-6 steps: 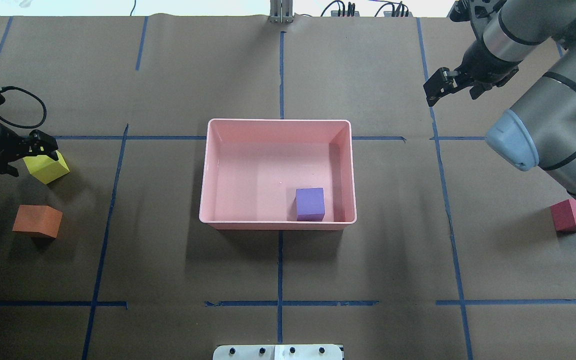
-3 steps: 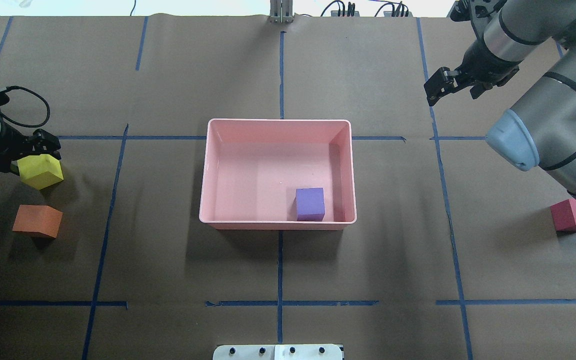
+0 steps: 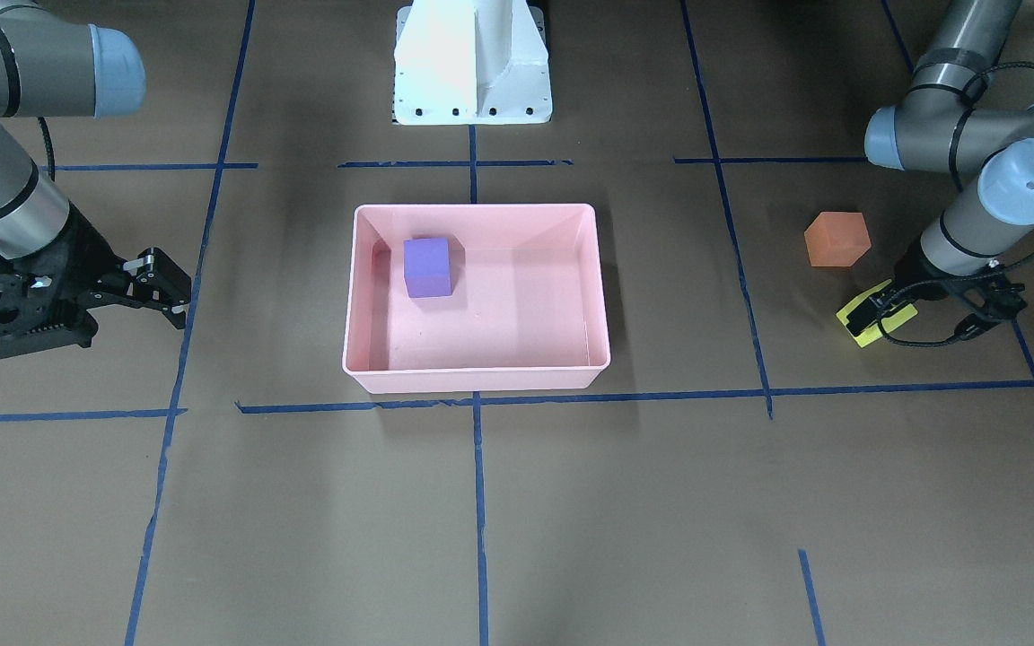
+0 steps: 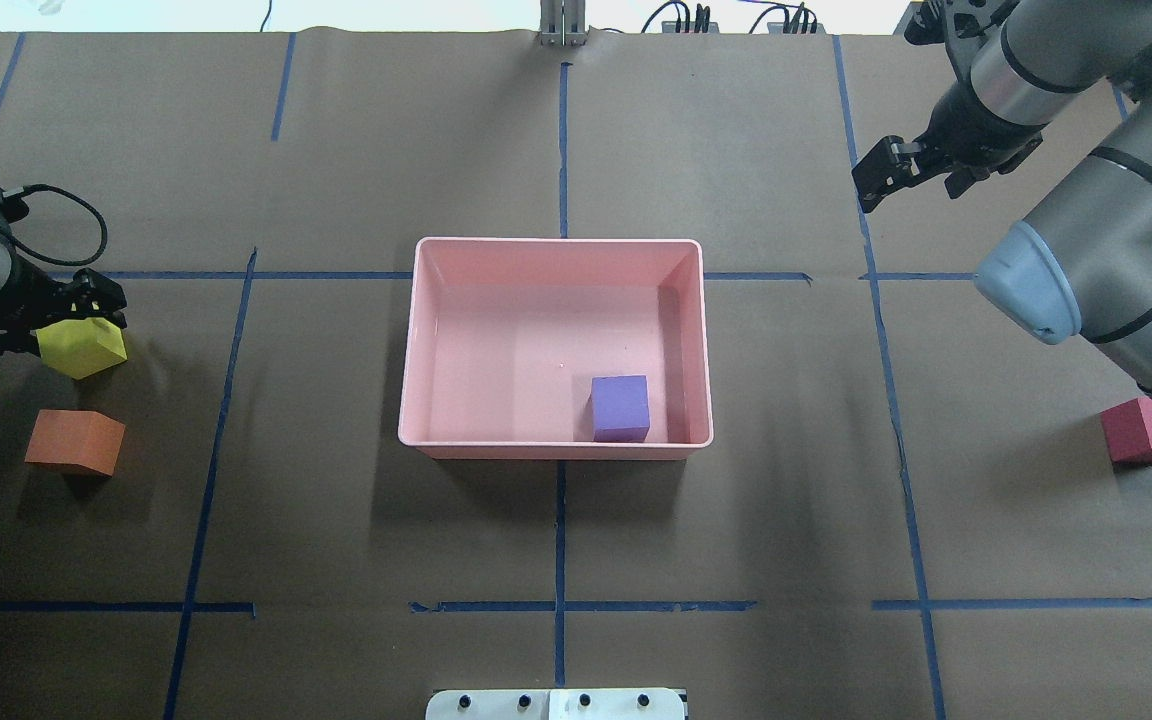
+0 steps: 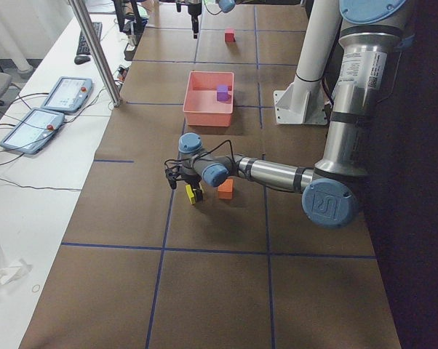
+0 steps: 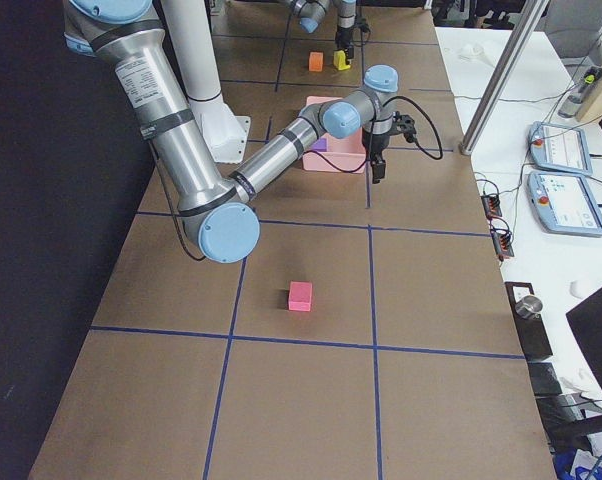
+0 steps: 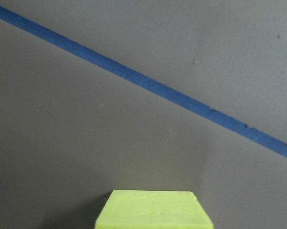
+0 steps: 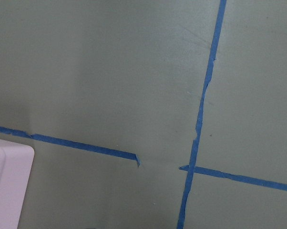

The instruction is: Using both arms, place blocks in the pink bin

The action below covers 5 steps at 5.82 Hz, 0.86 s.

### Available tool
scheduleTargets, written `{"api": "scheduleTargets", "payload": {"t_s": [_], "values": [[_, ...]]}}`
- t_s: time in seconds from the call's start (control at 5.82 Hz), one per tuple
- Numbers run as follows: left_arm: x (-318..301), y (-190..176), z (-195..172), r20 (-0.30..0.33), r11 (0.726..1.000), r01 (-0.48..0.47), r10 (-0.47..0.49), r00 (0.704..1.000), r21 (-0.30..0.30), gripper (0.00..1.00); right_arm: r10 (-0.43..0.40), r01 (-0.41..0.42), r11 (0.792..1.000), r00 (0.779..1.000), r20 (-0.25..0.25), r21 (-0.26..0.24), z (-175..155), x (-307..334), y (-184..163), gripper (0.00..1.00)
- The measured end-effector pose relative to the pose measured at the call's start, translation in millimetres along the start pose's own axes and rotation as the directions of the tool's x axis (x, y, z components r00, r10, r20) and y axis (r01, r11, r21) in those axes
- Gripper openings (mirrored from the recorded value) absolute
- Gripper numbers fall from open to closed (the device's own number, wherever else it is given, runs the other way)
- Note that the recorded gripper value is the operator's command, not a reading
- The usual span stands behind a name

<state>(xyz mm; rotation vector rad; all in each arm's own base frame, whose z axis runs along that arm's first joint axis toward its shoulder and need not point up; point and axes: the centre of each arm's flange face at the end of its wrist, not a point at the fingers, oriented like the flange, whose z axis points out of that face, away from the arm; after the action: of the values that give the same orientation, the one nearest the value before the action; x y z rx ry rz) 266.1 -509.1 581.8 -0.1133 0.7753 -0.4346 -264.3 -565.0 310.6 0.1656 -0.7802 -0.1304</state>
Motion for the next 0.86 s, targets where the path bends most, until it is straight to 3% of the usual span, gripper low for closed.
{"api": "scheduleTargets", "payload": {"t_s": [0.17,0.52,0.86], "values": [[-2.4,-0.1,6.9,-0.013,1.0,-0.011,0.011,1.0,0.001,0.44,0.001,-0.001,1.0,1.0,-0.001,-0.001,0.3,0.5,0.3,1.0],[6.4,3.2,-2.9,-0.042,0.999,-0.032,0.032,0.999,0.006,0.44,0.0,0.0,1.0,1.0,0.0,-0.002,0.5,0.6,0.5,1.0],[46.9,14.5,-54.6,-0.137,0.995,-0.085,0.092,0.986,0.058,0.44,-0.005,0.006,1.0,1.0,0.007,-0.009,0.3,10.6,13.6,1.0]]}}
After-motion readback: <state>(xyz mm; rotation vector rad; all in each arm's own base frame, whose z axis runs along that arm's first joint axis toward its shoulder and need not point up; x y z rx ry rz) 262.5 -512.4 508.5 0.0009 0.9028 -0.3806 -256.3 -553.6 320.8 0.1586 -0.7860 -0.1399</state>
